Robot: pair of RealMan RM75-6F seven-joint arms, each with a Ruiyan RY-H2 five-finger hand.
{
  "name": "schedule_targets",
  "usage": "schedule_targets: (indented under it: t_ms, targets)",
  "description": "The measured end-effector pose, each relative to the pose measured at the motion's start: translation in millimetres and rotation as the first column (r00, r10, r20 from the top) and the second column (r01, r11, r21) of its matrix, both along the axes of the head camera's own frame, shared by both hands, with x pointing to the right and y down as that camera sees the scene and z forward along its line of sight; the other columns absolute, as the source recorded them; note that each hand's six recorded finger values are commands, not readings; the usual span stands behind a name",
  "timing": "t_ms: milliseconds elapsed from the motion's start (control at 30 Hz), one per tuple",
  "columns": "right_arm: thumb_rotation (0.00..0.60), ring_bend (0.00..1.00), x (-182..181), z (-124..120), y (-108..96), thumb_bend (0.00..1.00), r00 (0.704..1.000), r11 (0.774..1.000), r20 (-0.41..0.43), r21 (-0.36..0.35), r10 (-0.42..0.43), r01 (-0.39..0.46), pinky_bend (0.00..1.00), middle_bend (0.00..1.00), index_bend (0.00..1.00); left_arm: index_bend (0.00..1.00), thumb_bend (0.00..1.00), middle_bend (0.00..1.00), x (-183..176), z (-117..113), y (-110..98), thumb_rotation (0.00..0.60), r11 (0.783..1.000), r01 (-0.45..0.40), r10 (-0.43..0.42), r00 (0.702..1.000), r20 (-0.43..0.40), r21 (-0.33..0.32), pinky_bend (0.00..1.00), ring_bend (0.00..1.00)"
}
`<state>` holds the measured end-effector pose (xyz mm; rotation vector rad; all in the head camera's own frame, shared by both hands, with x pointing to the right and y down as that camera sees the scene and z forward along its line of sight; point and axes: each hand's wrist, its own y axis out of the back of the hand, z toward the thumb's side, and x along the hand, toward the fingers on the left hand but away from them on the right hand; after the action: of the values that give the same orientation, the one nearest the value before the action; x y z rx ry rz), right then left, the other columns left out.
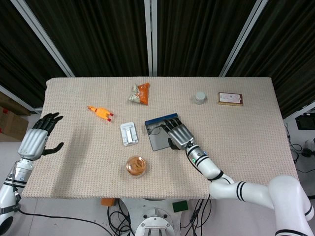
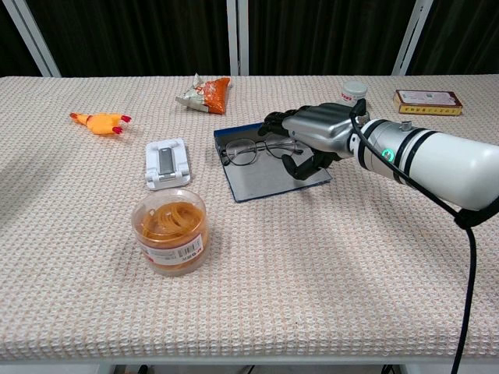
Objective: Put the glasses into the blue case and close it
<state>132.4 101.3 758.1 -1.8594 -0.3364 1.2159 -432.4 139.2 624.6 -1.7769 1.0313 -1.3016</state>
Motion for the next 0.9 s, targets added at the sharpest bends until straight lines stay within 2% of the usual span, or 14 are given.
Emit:
schedule_targets:
  t_ms: [100, 333, 400, 767, 900]
  targets:
    - [0.429, 0.00, -5, 1, 0, 0.75, 1.000, 1.000, 0.005, 0.003, -0.004, 0.004, 0.00, 0.00, 0.16, 0.12, 0.24, 0.07, -2, 0, 0, 0.600, 1.000, 0.004, -0.004, 1.000, 0.001, -0.002, 0.15, 0.03]
    - [0.427, 0.00, -6, 3, -3, 0.76, 1.000, 0.999, -0.001, 0.039, 0.009, -0.009, 0.00, 0.00, 0.33, 0.12, 0.24, 0.07, -3, 0, -1, 0.600, 1.000, 0.007, -0.007, 1.000, -0.003, 0.002, 0.16, 0.03]
    - [0.427, 0.00, -6, 5, -4, 0.76, 1.000, 0.999, -0.008, 0.046, 0.014, -0.014, 0.00, 0.00, 0.35, 0.12, 0.24, 0.07, -4, 0, -1, 0.600, 1.000, 0.007, -0.007, 1.000, -0.003, 0.001, 0.15, 0.03]
    - [0.427, 0.00, -15, 13, -10, 0.77, 0.999, 0.999, -0.038, 0.050, 0.006, -0.004, 0.00, 0.00, 0.35, 0.12, 0.24, 0.07, -8, 1, -1, 0.600, 1.000, 0.016, -0.016, 1.000, -0.001, 0.001, 0.16, 0.03]
    - [0.427, 0.00, -18, 16, -13, 0.77, 0.999, 0.999, -0.049, 0.051, 0.008, -0.006, 0.00, 0.00, 0.30, 0.12, 0.24, 0.07, -10, 1, -1, 0.600, 1.000, 0.021, -0.021, 1.000, -0.001, -0.002, 0.15, 0.03]
